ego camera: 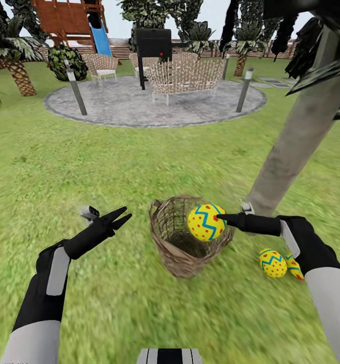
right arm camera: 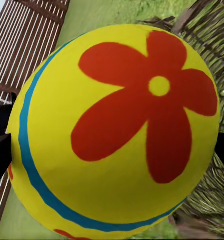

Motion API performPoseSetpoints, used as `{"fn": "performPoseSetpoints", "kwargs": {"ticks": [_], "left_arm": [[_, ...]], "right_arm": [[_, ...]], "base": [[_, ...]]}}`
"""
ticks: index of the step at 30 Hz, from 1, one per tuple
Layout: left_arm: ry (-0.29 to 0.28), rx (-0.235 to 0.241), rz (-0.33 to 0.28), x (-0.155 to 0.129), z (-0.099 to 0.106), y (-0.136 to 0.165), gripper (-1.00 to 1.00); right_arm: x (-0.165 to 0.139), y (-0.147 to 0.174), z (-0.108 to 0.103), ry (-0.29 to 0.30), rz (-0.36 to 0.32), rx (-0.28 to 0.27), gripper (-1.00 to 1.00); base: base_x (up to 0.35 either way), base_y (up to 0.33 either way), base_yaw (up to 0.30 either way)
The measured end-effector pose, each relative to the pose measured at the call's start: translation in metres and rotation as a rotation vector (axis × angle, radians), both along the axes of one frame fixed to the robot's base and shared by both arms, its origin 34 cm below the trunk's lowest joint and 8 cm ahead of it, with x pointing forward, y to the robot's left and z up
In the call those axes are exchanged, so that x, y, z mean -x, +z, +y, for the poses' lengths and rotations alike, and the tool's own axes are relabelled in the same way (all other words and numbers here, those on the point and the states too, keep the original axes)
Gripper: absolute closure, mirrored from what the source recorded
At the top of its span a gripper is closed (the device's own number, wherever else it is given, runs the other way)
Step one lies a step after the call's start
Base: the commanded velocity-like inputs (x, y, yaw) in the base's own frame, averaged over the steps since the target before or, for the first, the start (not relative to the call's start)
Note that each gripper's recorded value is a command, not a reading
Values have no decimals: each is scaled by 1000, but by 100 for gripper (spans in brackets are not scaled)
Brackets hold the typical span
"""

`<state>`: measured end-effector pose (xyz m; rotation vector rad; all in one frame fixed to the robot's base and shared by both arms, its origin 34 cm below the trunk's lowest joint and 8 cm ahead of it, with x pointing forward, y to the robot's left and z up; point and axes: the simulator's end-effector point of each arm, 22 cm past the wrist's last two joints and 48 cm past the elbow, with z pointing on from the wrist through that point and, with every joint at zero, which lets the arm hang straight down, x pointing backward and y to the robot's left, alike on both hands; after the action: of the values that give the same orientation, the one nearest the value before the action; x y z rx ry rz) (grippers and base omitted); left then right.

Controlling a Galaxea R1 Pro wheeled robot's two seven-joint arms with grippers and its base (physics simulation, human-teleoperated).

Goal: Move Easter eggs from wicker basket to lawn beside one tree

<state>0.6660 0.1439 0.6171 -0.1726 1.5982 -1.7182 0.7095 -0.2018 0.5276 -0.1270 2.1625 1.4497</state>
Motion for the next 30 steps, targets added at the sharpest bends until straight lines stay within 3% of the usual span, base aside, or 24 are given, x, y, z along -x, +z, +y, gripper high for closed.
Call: {"fn": "performPoseSetpoints", "kwargs": {"ticks": [1, 4, 6, 8, 13, 16, 20, 30], "left_arm": [[-10, 31, 42, 0, -10, -12, -100], [-13, 45, 47, 1, -12, -13, -100], [-17, 46, 45, 1, -13, -11, -100], [-54, 35, 41, 6, -27, -10, -100], [-123, -5, 1, 15, -64, -10, -100], [-163, -18, -6, 21, -81, -13, -100], [-171, -6, 49, 23, -84, -32, -100], [-178, 1, 42, 25, -87, -27, -100]], "right_arm": [[1, 0, 0, -1, 1, -3, 100], [0, 3, -2, -3, -3, -4, 100], [3, 11, 0, 9, -9, -43, 100], [9, 12, -1, 18, 17, -98, 100], [7, 16, -32, -25, 17, -94, 100], [5, 16, -40, -50, 24, -102, 100], [5, 14, -62, -78, 27, -66, 100], [1, 18, -80, -129, 27, -70, 100]], "base": [[-248, -127, -282], [-91, -53, -283], [-13, -7, -283], [-2, -1, -283], [0, 0, -282], [0, 0, -282], [0, -5, -283], [0, -282, -283]]}}
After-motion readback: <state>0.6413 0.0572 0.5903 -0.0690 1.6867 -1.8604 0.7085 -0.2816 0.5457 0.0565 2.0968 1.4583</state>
